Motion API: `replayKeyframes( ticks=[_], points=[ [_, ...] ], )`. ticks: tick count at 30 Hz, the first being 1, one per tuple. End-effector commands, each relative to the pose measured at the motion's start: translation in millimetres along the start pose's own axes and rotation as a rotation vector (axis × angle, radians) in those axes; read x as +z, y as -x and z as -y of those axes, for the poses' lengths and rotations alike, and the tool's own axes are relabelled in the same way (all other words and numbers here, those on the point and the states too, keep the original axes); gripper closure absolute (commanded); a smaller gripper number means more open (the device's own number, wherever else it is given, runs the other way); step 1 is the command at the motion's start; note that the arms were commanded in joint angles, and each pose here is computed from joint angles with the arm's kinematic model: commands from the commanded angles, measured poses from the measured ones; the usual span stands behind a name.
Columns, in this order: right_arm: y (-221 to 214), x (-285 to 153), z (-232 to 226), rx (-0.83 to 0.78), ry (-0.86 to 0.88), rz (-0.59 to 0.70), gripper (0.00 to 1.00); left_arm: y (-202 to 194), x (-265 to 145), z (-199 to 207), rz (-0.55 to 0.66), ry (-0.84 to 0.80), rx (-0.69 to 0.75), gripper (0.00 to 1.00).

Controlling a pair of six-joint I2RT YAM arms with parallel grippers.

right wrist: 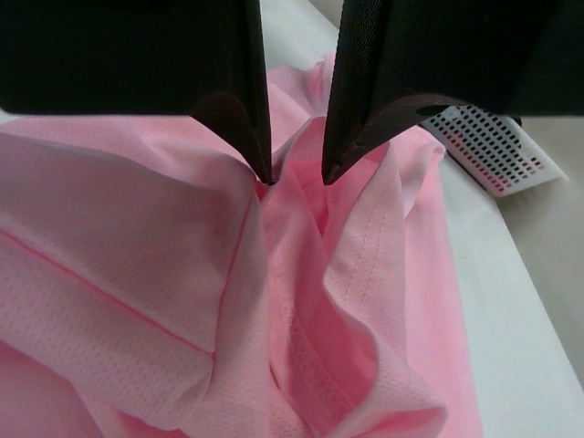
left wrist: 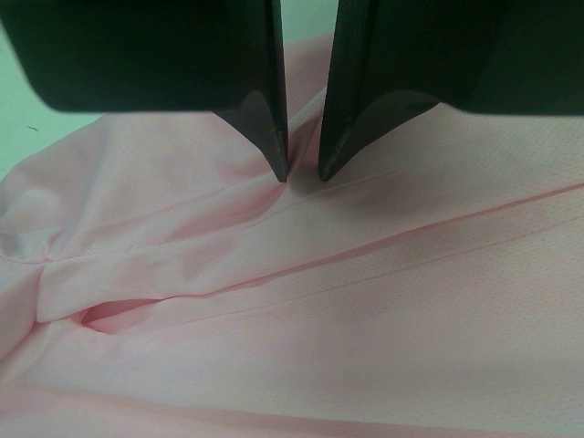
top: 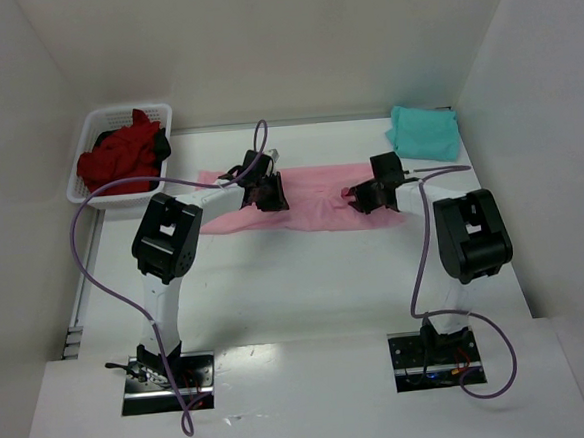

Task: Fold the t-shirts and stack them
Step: Fold the other side of the tshirt into a rectangle

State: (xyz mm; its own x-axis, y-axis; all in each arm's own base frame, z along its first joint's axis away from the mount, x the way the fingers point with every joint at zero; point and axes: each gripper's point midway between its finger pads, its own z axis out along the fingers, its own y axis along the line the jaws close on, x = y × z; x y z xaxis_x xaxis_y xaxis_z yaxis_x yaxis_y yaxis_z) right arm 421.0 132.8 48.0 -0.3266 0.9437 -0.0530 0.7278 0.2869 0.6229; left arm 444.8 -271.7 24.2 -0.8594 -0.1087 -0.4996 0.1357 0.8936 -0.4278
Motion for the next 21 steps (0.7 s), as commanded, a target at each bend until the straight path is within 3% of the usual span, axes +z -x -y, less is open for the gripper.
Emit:
replayKeyframes(
  ticks=[1, 4, 7, 12, 21],
  points=[
    [2, 0, -19, -0.011, 0.029, 0.004, 0.64, -36, 19, -40, -0.095, 0.106, 0.014, 0.71],
    [2, -2, -15, -0.015, 0.028, 0.008, 0.62, -35, 19, -40, -0.091, 0.104, 0.014, 0.71],
    [3, -3, -21, -0.007, 0.054, 0.016, 0.7, -34, 19, -39, -0.087, 0.102, 0.015, 0.71],
    [-2, 10, -16, -0.016, 0.029, -0.019, 1.0, -34, 19, -39, -0.087, 0.102, 0.015, 0.71],
    [6, 4, -43, -0.054, 0.071, 0.013, 1.0, -34, 19, -39, -0.087, 0.102, 0.015, 0.71]
  ],
)
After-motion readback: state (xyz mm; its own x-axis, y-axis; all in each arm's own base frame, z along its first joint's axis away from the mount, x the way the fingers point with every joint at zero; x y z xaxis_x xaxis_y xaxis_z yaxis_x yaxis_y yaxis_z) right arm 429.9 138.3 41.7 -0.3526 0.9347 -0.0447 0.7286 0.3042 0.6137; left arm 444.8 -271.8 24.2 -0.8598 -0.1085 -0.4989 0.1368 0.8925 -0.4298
